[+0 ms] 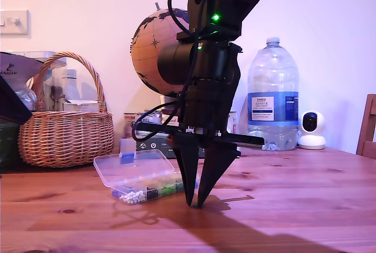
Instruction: Sort the loose pins on the table into their correct compartments
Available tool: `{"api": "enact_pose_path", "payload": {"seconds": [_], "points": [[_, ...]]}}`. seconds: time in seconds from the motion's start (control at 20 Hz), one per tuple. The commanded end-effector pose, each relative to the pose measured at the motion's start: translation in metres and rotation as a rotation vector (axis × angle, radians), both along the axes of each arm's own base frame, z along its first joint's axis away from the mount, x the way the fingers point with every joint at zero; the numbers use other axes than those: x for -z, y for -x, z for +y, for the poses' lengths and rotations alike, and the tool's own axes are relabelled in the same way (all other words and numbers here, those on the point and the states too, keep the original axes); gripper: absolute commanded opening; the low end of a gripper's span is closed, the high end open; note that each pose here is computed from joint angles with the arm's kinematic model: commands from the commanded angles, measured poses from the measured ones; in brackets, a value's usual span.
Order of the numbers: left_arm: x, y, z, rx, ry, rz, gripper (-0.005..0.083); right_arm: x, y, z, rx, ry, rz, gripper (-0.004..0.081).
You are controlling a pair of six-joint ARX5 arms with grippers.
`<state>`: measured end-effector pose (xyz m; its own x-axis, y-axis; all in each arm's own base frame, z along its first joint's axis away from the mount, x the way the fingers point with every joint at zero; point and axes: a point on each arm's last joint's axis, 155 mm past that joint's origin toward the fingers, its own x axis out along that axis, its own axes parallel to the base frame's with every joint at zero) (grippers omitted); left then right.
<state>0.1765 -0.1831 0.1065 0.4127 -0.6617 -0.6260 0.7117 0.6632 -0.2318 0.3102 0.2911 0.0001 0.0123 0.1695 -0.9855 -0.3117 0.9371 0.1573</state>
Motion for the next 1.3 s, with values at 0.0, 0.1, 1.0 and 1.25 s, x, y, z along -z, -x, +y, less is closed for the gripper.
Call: {"api": "enact_pose_path", "payload": {"seconds": [0.0,0.1,1.0,1.25], "points": [[0.005,0.002,0.000,0.001,-0.004,0.012,-0.0023,0.010,0.003,-0.003,0.002,0.016,0.023,0.0098],[0.005,0.001,0.000,0.000,-0.004,0.012,-0.0023,0.010,0.002,-0.002,-0.002,0.015,0.018,0.0081],[0.005,0.002,0.000,-0.001,-0.003,0.015,-0.0023,0.007,-0.002,-0.002,-0.016,0.005,0.013,-0.0010],[0.005,0.002,0.000,-0.001,-0.003,0.014,-0.0023,-0.008,-0.008,0.001,-0.014,-0.016,0.021,-0.0010]]}}
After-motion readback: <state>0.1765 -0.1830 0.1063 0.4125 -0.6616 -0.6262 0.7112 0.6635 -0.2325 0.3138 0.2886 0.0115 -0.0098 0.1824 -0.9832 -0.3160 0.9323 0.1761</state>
